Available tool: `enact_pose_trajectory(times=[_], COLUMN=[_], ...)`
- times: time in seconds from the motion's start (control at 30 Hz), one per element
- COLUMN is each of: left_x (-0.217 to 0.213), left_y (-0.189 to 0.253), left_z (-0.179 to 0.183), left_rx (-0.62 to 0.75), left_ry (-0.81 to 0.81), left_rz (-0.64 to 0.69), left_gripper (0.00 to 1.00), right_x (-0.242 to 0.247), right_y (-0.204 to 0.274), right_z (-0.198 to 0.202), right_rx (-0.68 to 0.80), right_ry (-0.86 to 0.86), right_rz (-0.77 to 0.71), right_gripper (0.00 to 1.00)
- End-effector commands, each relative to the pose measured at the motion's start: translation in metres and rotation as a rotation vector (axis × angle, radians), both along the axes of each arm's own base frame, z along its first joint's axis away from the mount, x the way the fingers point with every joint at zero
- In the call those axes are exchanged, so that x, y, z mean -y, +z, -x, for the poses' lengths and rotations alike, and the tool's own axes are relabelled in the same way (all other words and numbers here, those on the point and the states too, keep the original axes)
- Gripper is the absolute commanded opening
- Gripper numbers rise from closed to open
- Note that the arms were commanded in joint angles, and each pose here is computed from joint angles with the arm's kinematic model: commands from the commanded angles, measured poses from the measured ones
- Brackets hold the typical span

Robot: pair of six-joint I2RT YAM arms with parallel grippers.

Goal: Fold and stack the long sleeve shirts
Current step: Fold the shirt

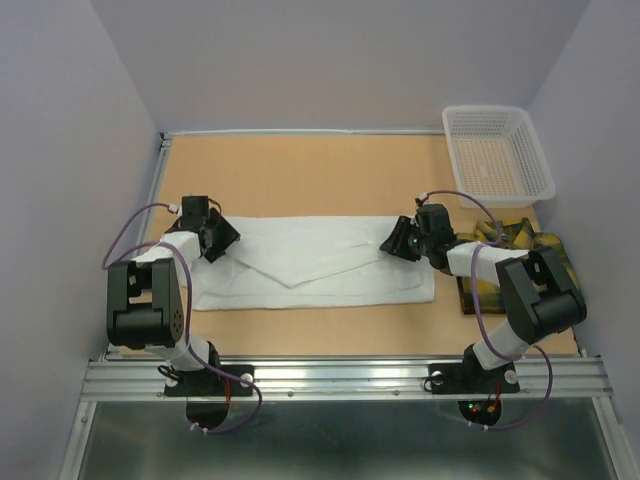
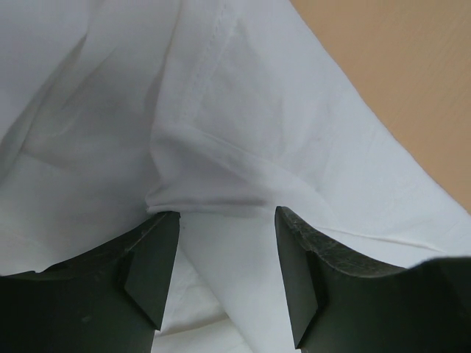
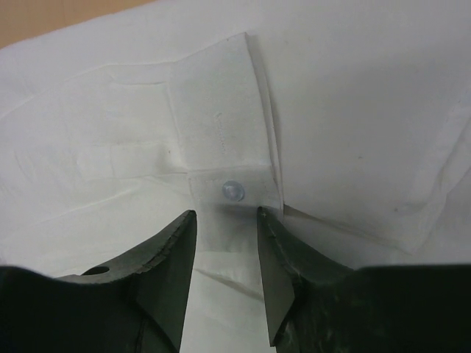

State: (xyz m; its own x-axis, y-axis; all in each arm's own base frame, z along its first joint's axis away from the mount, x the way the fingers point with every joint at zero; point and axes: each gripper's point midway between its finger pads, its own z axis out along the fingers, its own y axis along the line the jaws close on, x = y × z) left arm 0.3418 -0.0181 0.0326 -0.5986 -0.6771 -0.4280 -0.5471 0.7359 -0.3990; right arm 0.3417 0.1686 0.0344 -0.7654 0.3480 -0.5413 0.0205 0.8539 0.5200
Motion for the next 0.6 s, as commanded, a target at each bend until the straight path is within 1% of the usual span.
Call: enact_pose_trajectory(times=[0.0, 0.03, 0.1, 0.13, 0.17, 0.2, 0.23, 0.27, 0.3, 0.33, 0.37, 0.4, 0.43, 0.5, 0.57], left_x=[-0.014, -0.015, -0.016, -0.015, -0.013, -0.011, -0.008, -0.003, 0.006, -0.005, -0.007, 0.01, 0.012, 0.03, 0.04], left_y=[0.01, 0.025, 0.044, 0.056, 0.066, 0.091, 0.094, 0.102, 0.11, 0.112, 0.11, 0.112, 0.103, 0.087, 0.077], left_z=[-0.038, -0.057, -0.071, -0.074, -0.074, -0.072, -0.065, -0.06, -0.047, -0.041, -0.034, -0.024, -0.015, 0.0, 0.006], left_rx=[0.04, 0.082, 0.142, 0.179, 0.211, 0.277, 0.287, 0.308, 0.334, 0.333, 0.324, 0.316, 0.289, 0.238, 0.213], left_ry=[0.028, 0.029, 0.03, 0.027, 0.025, 0.022, 0.016, 0.003, -0.041, 0.044, 0.068, 0.052, 0.066, 0.044, 0.029], left_rz=[-0.042, -0.044, -0.046, -0.047, -0.048, -0.05, -0.049, -0.048, -0.036, -0.067, -0.069, -0.053, -0.065, -0.048, -0.042], left_gripper=[0.66, 0.66, 0.66, 0.66, 0.66, 0.66, 0.66, 0.66, 0.79, 0.8, 0.82, 0.83, 0.84, 0.84, 0.82], right_x=[0.009, 0.006, 0.002, 0.004, 0.005, 0.006, 0.009, 0.014, 0.019, 0.021, 0.023, 0.025, 0.026, 0.026, 0.025], right_y=[0.021, 0.023, 0.041, 0.043, 0.048, 0.054, 0.069, 0.068, 0.071, 0.076, 0.075, 0.075, 0.074, 0.071, 0.068], right_z=[-0.017, -0.014, -0.019, -0.017, -0.018, -0.018, -0.024, -0.019, -0.021, -0.023, -0.025, -0.026, -0.029, -0.029, -0.028], right_rx=[0.077, 0.075, 0.131, 0.129, 0.143, 0.159, 0.214, 0.192, 0.206, 0.201, 0.192, 0.182, 0.161, 0.143, 0.127], right_ry=[0.012, 0.051, 0.113, 0.129, 0.143, 0.156, 0.173, 0.185, 0.191, 0.189, 0.185, 0.183, 0.182, 0.191, 0.198], right_rz=[0.053, 0.057, 0.069, 0.087, 0.105, 0.126, 0.162, 0.191, 0.231, 0.248, 0.265, 0.281, 0.297, 0.307, 0.315], right_gripper=[0.45, 0.45, 0.48, 0.48, 0.49, 0.5, 0.5, 0.52, 0.52, 0.53, 0.53, 0.53, 0.53, 0.52, 0.52])
